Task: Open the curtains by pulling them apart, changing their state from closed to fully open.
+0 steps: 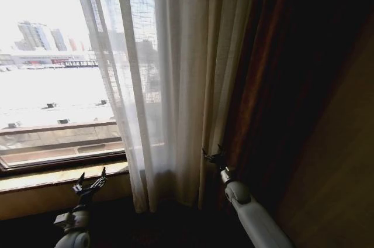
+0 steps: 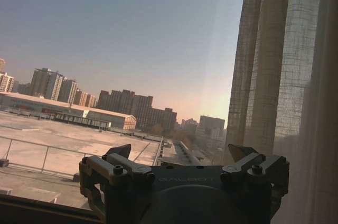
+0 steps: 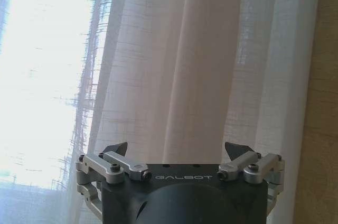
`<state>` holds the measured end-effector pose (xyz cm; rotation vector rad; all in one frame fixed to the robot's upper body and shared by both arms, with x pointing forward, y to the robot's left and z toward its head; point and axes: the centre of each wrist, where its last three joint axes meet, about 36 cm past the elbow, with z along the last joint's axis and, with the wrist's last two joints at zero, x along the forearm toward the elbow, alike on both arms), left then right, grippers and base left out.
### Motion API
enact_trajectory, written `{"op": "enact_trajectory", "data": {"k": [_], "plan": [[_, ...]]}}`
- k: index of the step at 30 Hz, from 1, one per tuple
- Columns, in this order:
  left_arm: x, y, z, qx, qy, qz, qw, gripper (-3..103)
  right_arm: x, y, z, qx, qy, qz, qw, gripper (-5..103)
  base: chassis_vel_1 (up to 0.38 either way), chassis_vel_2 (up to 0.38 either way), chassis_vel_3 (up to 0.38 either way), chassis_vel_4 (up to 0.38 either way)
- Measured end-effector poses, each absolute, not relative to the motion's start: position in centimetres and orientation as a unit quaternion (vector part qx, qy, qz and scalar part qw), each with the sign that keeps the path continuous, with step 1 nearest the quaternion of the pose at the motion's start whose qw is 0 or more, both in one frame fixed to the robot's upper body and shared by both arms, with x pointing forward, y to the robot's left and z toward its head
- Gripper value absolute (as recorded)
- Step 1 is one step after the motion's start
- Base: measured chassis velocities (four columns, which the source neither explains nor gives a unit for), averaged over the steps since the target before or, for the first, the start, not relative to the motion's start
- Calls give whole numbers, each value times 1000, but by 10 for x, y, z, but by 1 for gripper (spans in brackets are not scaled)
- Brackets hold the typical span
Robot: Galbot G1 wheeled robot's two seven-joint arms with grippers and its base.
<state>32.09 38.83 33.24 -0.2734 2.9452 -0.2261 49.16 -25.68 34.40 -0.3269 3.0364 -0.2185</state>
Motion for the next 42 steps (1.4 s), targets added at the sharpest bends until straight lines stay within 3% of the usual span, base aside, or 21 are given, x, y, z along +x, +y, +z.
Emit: {"op": "enact_trajectory", "data": {"k": [30,42], "plan": [[321,388,333,-92,989,-76,88,100,521,-241,331,-139,986,-57,67,100,348,318,-361,-304],[321,388,332,-91,989,-76,88,100,524,-242,328,-175,980,-61,73,100,42,31,-24,-40]]}}
